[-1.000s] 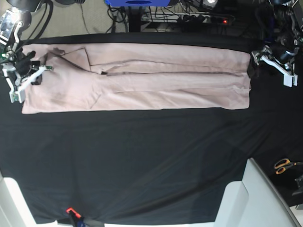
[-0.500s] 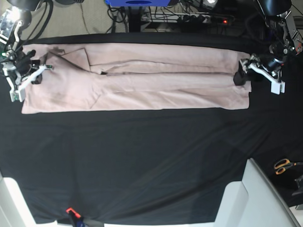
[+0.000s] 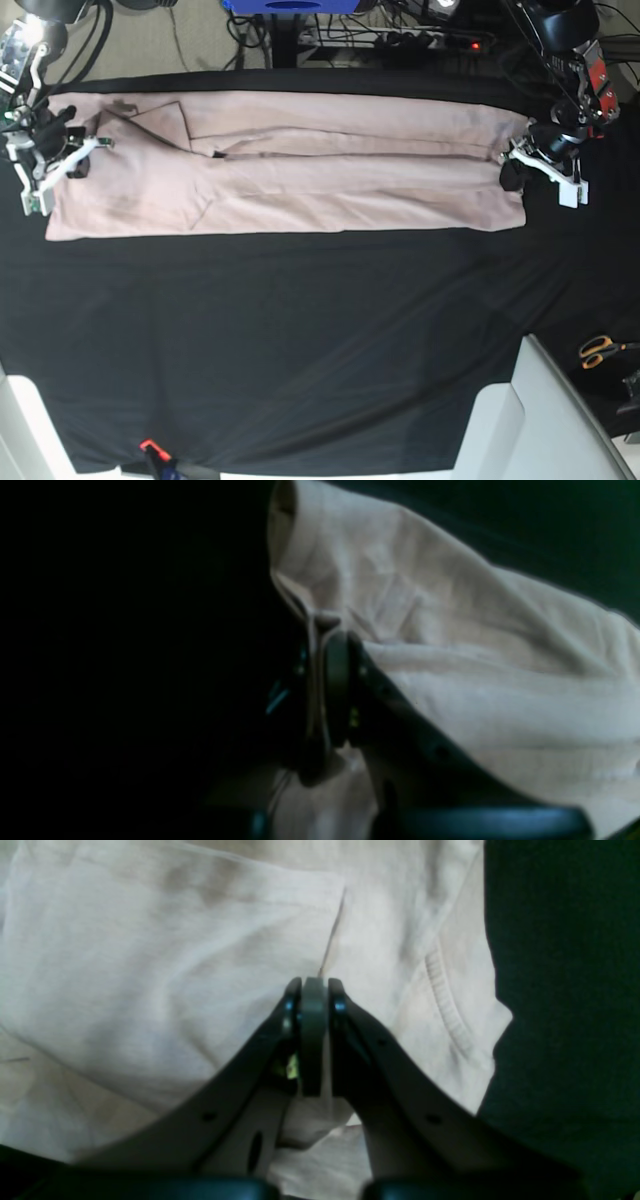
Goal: Fold the T-shirt properly
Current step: 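Carry the shirt end with the left gripper over toward the right gripper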
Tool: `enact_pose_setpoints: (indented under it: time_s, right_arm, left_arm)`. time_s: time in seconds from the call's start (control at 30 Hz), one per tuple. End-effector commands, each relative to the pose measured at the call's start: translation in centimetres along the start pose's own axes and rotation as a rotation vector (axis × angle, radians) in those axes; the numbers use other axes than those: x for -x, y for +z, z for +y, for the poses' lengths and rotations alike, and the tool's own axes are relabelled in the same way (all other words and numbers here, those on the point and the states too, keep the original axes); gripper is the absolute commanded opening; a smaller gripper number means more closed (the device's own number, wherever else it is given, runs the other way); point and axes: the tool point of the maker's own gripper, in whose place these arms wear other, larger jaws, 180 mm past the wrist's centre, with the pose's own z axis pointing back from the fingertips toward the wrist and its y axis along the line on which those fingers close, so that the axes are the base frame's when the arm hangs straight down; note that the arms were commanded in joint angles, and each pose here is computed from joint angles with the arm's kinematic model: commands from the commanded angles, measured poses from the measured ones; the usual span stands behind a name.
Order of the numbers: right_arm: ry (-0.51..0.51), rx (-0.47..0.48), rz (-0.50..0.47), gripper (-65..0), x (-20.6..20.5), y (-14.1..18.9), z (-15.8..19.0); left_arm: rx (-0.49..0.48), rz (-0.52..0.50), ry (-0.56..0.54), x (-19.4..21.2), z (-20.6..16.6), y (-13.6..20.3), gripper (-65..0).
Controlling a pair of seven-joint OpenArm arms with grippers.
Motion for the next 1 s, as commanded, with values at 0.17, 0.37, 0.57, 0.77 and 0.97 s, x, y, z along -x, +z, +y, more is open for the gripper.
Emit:
enact_pose_setpoints:
  time_s: [0.17,0.37,0.57,0.77,0.97]
  right_arm:
    - [0.009,0.010,-0.046,-62.6,-1.4,0.4,-0.6]
    - [0.008,0.008,-0.055,-62.6,-1.9,0.4,-0.5]
    - [0.008,0.008,-0.055,-62.6,-1.9,0.4,-0.5]
    - [0.008,0.008,-0.055,-62.6,-1.9,0.4,-0.5]
    - [0.009,0.008,-0.057,-62.6,-1.9,0.4,-0.5]
  left_arm:
    - [-0.033,-0.053,-0.239,-3.4,-1.6,3.7,-65.0]
    - [0.054,-0.128,-0.441,-5.4,-8.5,5.5,-65.0]
    - [0.148,-0.115,-0.494,-3.2,-15.6,5.5,-65.0]
    - [0.243,-0.089,-0.421,0.0,-21.5,4.7,-65.0]
    - [0.337,-0.077,-0.369,1.9,-25.9,4.2,-65.0]
